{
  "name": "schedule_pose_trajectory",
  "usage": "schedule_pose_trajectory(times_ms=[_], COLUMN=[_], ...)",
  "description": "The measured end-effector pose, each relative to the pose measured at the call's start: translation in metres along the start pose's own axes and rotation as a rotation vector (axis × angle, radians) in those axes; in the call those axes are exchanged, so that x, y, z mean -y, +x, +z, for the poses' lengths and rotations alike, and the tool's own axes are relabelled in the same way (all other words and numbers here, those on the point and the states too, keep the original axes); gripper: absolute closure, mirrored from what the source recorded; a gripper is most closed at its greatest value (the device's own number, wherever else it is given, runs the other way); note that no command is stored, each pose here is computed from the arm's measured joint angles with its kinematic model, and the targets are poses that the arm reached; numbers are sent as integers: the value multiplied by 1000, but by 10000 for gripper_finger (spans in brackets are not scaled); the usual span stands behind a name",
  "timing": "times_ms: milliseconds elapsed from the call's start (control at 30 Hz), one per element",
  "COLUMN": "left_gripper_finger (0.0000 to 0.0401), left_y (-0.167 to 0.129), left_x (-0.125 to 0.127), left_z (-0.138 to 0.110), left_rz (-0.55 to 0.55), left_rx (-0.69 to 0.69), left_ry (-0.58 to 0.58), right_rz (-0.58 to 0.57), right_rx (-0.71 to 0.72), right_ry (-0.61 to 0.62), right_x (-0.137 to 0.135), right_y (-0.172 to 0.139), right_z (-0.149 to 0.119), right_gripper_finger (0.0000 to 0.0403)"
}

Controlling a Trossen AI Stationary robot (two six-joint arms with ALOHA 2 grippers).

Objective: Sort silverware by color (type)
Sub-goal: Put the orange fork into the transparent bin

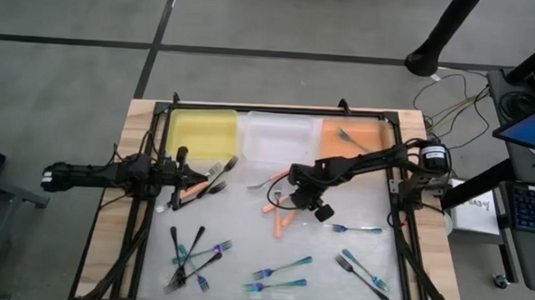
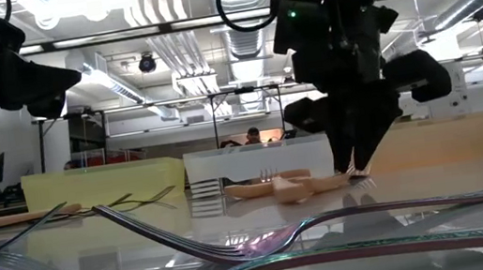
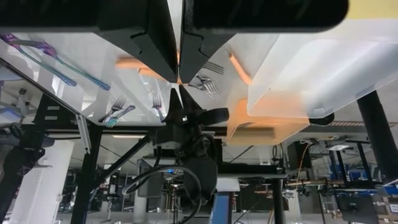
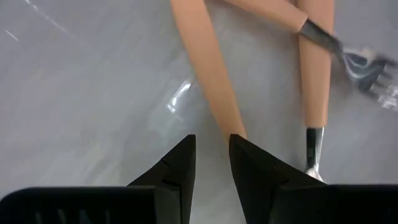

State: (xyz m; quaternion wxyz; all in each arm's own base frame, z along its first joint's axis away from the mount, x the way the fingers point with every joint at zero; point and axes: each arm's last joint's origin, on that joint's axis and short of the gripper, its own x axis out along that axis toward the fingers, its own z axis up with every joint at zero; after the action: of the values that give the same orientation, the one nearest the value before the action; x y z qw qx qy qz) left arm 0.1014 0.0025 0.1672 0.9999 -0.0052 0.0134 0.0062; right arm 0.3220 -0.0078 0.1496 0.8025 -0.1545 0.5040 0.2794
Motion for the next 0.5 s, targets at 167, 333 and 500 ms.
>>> schedule_pose_trajectory(times_ms=[167,333,500], left_gripper_finger=[401,401,401], left_y=[0,0,0], left_x=[0,0,0], left_z=[0,0,0], left_rz=[0,0,0], left_rx=[0,0,0], left_ry=[0,0,0], right_rz=[-6,-25,-43], right_rx=[4,29,52], right_ry=[-8,-30,-54], right_x=[-1,-1,1], right_y=[-4,-9,-8], right_z=[1,4,6], right_gripper_finger=[312,312,312])
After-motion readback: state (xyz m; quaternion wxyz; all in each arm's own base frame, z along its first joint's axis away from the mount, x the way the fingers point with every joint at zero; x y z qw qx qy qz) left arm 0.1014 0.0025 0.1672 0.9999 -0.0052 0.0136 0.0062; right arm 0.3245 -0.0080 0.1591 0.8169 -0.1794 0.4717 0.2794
